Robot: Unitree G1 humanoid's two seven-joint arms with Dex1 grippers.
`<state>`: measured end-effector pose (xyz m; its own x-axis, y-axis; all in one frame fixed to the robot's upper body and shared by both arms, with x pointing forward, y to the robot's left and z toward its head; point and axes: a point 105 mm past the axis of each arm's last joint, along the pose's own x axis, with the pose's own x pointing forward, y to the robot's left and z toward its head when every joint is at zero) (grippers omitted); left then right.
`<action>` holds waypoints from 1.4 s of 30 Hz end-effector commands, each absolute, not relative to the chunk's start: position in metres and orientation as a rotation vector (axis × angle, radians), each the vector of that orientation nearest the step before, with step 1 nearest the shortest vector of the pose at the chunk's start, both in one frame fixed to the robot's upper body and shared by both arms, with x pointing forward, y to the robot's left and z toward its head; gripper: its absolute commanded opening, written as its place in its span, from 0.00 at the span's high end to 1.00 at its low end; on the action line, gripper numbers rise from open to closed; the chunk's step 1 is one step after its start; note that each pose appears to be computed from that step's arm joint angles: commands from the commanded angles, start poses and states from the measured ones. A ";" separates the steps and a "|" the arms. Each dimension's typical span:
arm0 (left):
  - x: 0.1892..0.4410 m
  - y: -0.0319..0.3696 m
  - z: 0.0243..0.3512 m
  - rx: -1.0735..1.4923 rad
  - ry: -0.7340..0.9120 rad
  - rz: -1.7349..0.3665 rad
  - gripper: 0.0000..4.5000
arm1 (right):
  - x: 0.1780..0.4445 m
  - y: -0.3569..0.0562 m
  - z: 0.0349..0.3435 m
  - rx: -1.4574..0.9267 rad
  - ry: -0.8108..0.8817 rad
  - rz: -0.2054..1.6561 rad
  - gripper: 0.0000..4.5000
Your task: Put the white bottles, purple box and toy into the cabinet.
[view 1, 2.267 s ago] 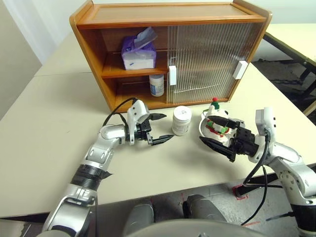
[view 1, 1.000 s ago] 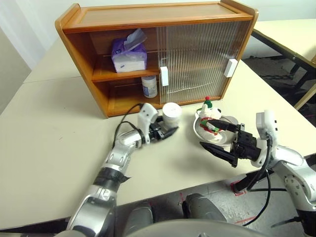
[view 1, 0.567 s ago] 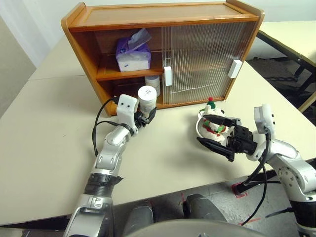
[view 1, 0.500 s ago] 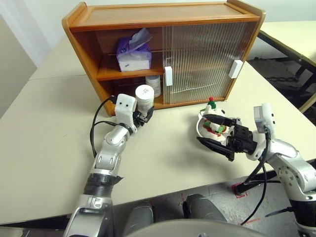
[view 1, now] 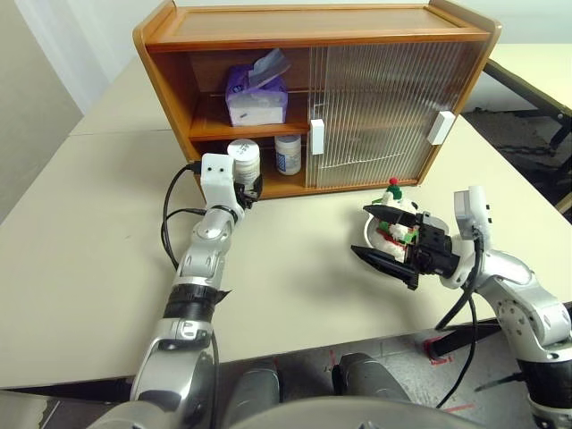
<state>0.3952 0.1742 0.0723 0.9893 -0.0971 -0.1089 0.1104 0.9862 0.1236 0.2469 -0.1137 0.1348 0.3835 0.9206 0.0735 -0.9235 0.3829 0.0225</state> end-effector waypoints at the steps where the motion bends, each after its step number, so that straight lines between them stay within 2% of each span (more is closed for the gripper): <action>1: 0.401 0.171 0.077 0.113 0.077 -0.107 0.31 | 0.244 -0.112 0.135 0.053 -0.057 1.187 0.00; 42: 0.437 0.177 0.072 0.080 0.158 -0.061 0.31 | 0.238 -0.112 0.131 0.058 -0.046 1.201 0.00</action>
